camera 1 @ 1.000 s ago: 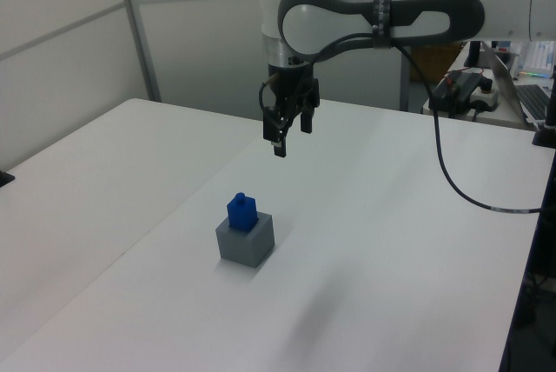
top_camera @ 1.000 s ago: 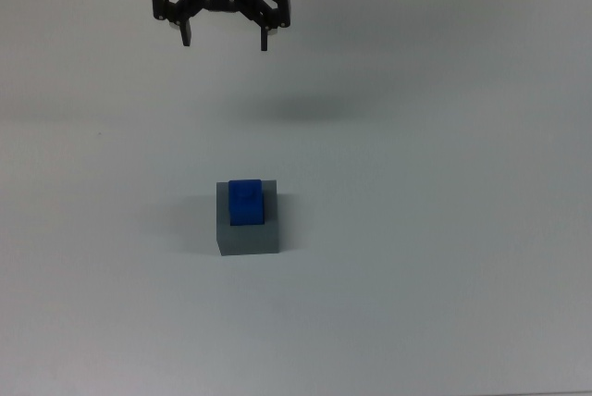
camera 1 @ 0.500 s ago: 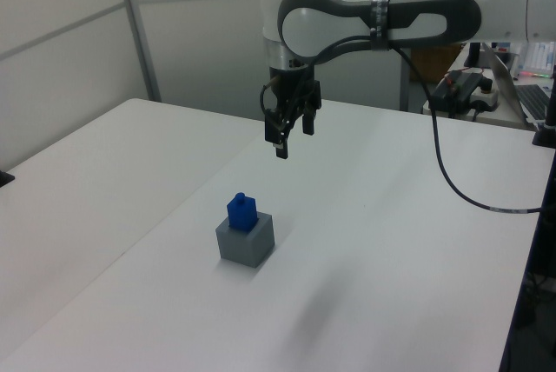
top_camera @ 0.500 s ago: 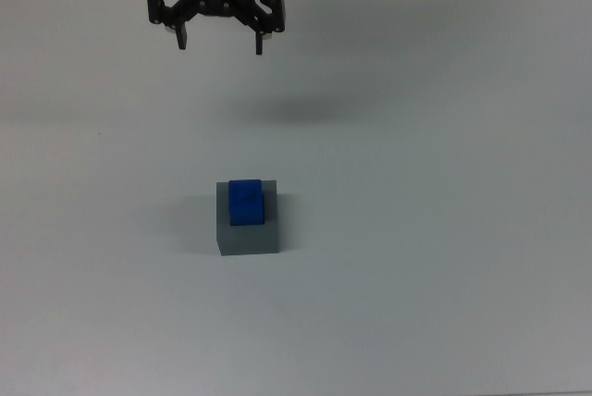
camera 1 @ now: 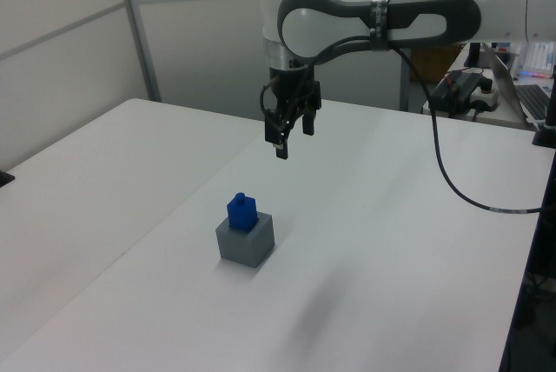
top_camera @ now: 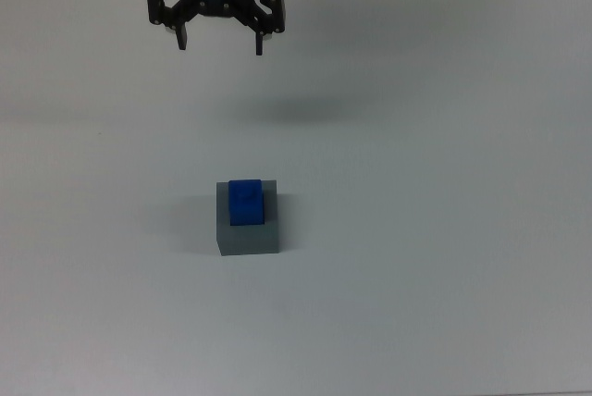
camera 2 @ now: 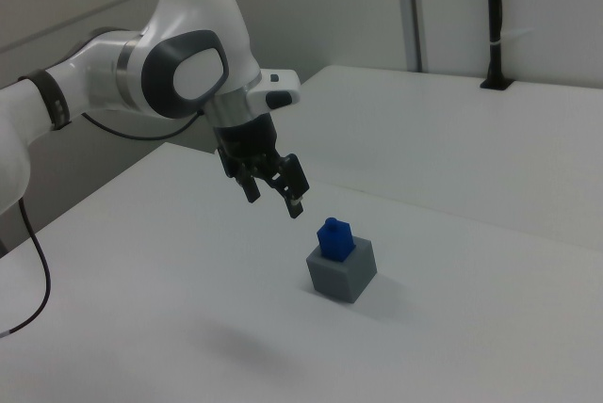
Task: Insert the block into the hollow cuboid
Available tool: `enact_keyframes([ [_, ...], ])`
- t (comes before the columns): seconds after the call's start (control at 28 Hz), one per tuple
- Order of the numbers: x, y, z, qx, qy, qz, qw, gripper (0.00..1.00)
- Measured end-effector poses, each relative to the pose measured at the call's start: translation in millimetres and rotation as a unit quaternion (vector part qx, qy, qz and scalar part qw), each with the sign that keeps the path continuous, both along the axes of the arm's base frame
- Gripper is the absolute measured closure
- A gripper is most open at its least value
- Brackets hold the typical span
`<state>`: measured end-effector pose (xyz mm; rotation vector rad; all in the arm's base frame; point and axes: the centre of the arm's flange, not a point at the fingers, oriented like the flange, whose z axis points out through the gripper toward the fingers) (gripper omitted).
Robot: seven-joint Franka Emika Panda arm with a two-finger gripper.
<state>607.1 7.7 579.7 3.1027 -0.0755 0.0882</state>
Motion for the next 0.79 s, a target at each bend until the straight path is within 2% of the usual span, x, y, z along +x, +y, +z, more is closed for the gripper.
enact_keyframes([
  [0.79,0.7,0.3,-2.6,0.000,0.002,0.000,1.0000,0.00],
])
